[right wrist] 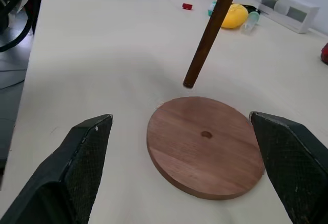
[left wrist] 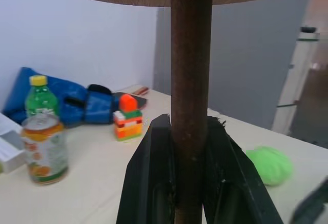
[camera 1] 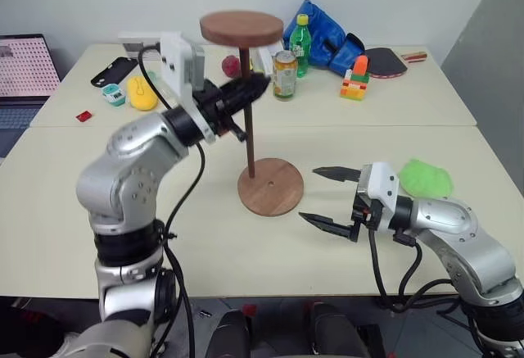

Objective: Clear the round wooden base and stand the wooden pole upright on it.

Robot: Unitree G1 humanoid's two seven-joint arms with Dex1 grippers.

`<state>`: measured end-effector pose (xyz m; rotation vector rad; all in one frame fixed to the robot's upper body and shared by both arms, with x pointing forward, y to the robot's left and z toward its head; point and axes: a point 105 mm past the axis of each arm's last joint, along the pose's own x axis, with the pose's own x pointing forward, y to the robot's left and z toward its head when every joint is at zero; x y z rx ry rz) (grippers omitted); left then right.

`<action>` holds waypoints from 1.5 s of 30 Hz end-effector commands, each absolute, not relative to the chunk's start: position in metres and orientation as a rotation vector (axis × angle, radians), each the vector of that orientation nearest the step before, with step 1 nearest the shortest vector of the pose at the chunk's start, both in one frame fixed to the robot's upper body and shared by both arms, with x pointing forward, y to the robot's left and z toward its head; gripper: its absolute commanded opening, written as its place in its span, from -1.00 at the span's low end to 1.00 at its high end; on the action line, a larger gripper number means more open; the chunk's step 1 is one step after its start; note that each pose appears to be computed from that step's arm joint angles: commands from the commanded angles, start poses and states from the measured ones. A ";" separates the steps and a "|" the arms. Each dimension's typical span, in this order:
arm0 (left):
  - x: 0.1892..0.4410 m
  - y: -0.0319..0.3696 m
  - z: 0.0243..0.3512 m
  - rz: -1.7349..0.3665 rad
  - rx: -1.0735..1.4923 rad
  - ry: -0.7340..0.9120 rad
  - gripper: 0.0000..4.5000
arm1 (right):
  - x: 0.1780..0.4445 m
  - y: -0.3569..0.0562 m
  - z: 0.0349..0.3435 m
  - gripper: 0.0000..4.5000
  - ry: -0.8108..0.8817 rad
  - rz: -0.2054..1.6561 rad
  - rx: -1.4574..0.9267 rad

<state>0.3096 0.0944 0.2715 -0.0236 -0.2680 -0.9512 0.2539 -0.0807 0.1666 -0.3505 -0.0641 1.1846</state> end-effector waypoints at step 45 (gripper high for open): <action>0.330 0.069 0.244 -0.951 0.004 -0.429 -0.88 | 0.243 -0.090 0.148 1.00 0.123 1.080 -0.304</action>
